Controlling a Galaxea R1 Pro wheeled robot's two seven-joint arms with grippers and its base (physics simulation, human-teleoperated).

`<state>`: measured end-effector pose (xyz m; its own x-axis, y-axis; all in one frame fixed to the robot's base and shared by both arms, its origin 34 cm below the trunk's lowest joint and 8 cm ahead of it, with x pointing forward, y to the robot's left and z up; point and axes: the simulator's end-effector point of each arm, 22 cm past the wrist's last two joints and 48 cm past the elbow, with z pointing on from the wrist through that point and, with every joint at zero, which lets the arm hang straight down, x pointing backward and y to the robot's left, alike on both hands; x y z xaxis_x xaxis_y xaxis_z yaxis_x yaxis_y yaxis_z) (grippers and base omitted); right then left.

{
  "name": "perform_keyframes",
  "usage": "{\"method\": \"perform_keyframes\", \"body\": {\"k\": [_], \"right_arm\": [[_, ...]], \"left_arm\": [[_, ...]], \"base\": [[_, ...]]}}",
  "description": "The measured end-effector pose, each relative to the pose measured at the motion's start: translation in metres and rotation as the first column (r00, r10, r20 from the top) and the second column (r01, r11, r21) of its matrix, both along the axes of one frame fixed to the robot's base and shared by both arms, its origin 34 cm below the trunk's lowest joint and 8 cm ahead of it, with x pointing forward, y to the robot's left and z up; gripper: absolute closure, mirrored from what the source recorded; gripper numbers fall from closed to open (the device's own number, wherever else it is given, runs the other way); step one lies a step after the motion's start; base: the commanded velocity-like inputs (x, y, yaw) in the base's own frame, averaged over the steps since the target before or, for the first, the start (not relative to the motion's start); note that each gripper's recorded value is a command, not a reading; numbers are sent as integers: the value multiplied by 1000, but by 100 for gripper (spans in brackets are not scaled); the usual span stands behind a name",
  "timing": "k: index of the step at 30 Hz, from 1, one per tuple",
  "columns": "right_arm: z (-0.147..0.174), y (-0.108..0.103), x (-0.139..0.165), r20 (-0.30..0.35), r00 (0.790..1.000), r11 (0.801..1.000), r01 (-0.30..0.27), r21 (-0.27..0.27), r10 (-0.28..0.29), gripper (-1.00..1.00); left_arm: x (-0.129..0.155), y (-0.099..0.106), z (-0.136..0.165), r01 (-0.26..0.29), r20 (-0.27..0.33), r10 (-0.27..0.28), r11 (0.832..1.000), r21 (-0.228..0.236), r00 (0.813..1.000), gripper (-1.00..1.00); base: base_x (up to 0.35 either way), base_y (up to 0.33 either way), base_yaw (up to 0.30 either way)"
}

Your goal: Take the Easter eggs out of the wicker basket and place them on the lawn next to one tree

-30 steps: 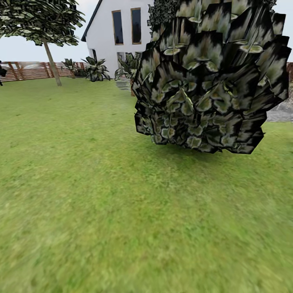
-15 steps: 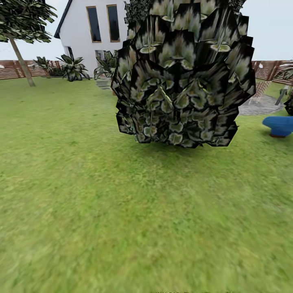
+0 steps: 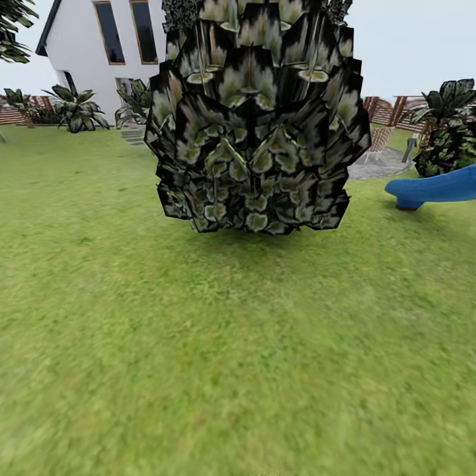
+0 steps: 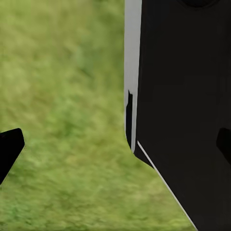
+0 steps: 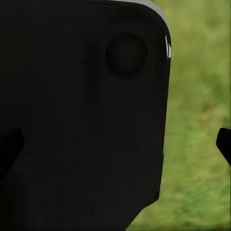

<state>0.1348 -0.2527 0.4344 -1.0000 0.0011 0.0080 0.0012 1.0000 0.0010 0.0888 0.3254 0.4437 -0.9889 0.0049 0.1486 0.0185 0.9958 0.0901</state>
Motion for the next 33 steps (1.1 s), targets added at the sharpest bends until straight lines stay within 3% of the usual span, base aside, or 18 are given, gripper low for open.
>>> {"method": "perform_keyframes", "body": {"k": [19,33], "right_arm": [[0,6,0,-2,1000,1000,-12,9,12,-100],[0,5,0,-2,1000,1000,-11,8,11,-100]], "left_arm": [[-1,0,0,0,-2,0,1000,0,1000,-100],[-1,0,0,0,-2,0,1000,0,1000,-100]], "base": [[0,0,-47],[0,0,-264]]}}
